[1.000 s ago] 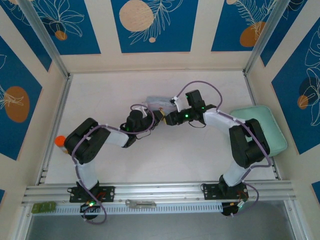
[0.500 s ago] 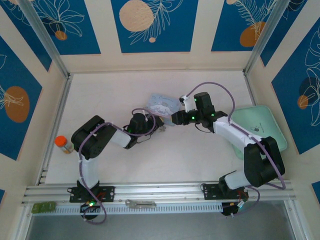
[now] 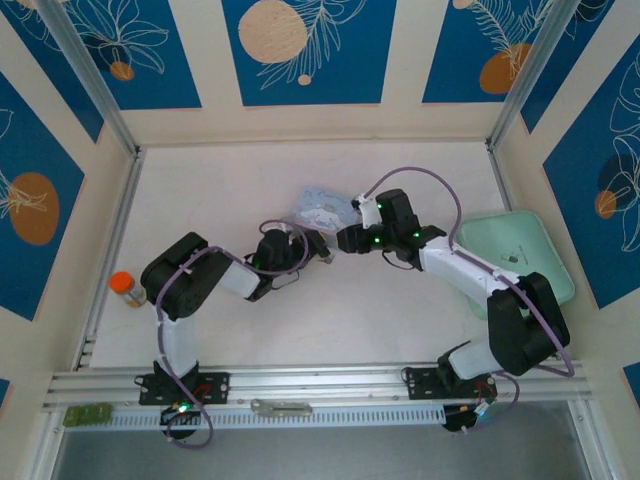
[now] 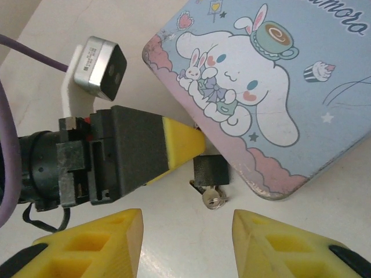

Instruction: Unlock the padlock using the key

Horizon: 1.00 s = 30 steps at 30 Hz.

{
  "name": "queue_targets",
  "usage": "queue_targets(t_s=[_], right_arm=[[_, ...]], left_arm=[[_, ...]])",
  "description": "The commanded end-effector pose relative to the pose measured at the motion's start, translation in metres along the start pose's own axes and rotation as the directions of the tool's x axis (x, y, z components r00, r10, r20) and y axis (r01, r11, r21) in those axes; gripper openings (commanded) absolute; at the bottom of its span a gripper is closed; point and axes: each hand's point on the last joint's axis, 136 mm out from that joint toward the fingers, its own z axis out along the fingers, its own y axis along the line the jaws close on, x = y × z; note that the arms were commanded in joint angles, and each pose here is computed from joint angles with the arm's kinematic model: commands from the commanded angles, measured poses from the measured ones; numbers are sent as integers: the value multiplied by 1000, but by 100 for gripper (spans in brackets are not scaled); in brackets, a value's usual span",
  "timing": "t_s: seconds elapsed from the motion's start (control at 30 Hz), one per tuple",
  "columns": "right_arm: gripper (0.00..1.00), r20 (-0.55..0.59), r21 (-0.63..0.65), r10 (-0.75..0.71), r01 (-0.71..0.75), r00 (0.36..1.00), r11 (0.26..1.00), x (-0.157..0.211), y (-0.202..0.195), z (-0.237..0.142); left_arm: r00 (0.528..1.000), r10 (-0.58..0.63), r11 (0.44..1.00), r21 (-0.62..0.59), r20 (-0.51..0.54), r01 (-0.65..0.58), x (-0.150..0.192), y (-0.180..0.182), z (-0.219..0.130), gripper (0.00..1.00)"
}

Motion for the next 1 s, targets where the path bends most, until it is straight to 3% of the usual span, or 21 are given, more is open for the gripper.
queue_targets(t_s=[0.0,0.3,0.47,0.67,0.97], right_arm=[[45,19,43,-30,29,999,999,-8,7,-5],[45,-156,89,-126,141,980,986,23,33,41],[45,-266,212,-218,278,939,937,30,26,67],[52,-374,334,-209,341,904,879,40,6,82],[53,-422,374,-212,382,881,845,54,-12,100]], left_arm=[[999,-18,1000,3,47,18,-9,1,-16,57],[989,-26,999,-23,148,30,-48,12,-64,58],[980,-16,999,-30,199,23,-68,12,-80,58],[972,-36,999,-18,231,41,-77,16,-89,58],[974,-51,999,-7,222,54,-75,19,-85,58]])
